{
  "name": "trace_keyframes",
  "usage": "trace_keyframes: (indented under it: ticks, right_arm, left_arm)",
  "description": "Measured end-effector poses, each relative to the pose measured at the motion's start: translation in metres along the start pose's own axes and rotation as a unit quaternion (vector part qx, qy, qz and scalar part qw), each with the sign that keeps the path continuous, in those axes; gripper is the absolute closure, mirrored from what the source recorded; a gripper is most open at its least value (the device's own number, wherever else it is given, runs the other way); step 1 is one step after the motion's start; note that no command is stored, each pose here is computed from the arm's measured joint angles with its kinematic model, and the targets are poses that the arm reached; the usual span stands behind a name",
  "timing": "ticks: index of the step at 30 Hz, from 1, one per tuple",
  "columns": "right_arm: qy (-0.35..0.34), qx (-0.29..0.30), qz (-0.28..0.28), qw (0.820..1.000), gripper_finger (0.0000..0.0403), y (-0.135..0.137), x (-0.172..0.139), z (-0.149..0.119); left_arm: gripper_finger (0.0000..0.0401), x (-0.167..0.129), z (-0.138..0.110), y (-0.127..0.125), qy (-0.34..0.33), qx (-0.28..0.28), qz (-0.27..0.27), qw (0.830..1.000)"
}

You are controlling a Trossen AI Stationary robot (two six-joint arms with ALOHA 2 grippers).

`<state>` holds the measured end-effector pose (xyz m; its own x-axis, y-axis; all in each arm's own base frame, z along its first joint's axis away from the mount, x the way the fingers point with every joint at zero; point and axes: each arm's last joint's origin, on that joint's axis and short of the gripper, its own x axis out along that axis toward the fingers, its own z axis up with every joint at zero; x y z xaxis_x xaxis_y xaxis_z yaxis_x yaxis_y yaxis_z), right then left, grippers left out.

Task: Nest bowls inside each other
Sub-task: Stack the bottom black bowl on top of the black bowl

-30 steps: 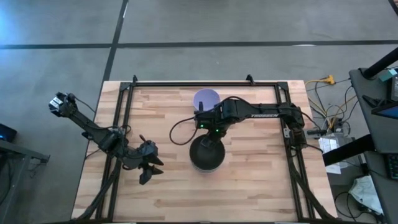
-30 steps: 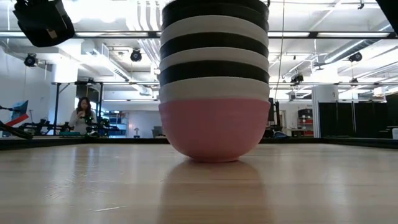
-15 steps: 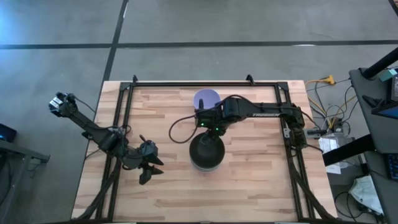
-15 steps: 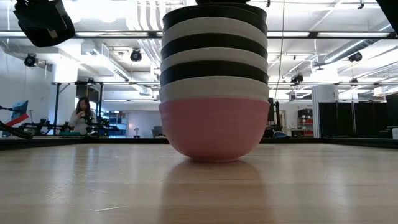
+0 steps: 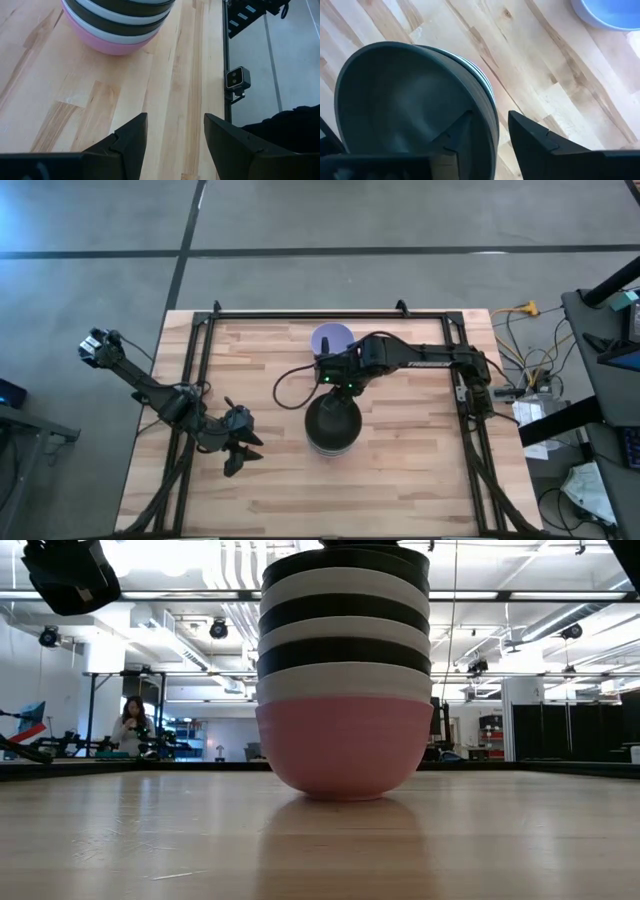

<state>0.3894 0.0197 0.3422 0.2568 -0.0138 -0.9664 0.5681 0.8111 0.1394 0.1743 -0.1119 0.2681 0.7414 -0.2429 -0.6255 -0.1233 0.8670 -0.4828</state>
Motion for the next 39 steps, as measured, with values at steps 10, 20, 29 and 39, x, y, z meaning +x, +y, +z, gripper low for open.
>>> trace_keyframes:
  ticks: [10,20,29,39]
  right_arm:
    - [-0.02,0.0,-0.009,1.0,0.0272,-0.003,-0.01,-0.002]
    - [-0.043,0.0,-0.003,0.999,0.0333,-0.005,-0.02,-0.003]
    - [-0.021,-0.017,0.001,1.0,0.0392,-0.001,-0.007,-0.001]
    - [-0.009,-0.029,0.008,0.999,0.0394,-0.001,-0.004,-0.002]
  left_arm:
    - [0.0221,0.0,0.0,0.0,0.0,0.0,0.0,1.0]
    - [0.0221,0.0,0.0,0.0,0.001,0.008,0.001,1.0]
    - [0.0221,0.0,-0.001,0.0,0.001,0.009,0.001,1.0]
    - [0.0221,0.0,-0.001,0.001,0.001,0.01,0.001,1.0]
